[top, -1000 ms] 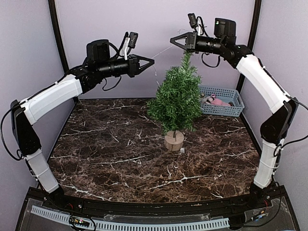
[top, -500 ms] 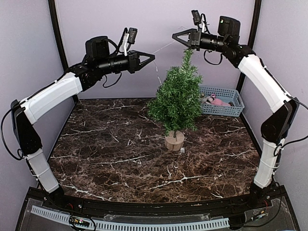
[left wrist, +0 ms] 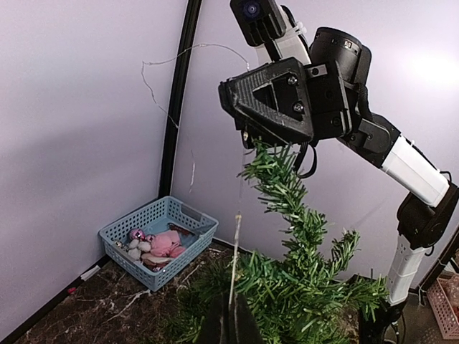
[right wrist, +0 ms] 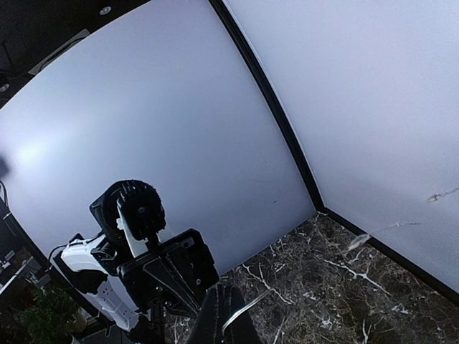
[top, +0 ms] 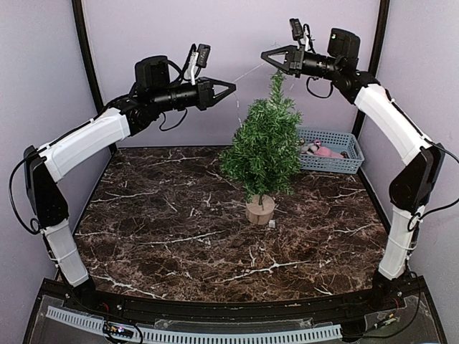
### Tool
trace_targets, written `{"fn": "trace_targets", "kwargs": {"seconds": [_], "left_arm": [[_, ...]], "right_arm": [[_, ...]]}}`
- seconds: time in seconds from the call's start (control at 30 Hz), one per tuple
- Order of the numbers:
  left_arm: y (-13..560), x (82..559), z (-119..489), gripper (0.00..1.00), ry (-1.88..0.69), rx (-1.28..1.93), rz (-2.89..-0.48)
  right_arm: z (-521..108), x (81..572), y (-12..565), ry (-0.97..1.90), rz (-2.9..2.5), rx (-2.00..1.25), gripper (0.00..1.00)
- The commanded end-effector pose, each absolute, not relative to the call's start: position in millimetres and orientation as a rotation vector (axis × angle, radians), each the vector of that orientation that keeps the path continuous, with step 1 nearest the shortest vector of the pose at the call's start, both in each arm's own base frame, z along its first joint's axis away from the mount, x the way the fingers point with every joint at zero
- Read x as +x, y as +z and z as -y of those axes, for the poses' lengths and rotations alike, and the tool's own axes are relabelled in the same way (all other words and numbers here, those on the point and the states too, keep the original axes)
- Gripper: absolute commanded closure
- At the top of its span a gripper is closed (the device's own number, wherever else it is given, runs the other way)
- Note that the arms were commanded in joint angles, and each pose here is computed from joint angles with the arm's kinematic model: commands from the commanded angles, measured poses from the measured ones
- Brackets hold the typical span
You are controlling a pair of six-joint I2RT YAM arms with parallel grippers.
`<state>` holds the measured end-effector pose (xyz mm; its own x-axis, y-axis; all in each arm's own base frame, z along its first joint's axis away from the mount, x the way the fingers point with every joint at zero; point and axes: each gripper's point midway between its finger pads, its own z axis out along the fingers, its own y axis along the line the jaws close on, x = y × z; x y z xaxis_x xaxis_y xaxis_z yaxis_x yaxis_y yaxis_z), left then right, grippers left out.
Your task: Decorate the small christmas tree
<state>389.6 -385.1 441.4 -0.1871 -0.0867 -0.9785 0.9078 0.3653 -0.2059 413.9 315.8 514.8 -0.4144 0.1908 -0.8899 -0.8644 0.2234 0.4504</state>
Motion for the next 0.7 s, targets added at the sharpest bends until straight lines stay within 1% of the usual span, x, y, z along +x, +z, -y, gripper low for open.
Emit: {"fn": "trace_targets", "kwargs": {"seconds": [0.0,0.43,0.67], "left_arm": [[421,401,373,1.0,-1.064,0.748,-1.593],[375,432,372,1.0,-0.978,0.643,-1.757],[347,445,372,1.0,-0.938,0.602,-1.845]], "right_arm": [[-263,445,561,1.231,-1.345,-0.545,1.0],[-259,493,507,1.249,-1.484,-0.382,1.0],[-262,513,468,1.244,-1.591,-0.328,1.0]]}}
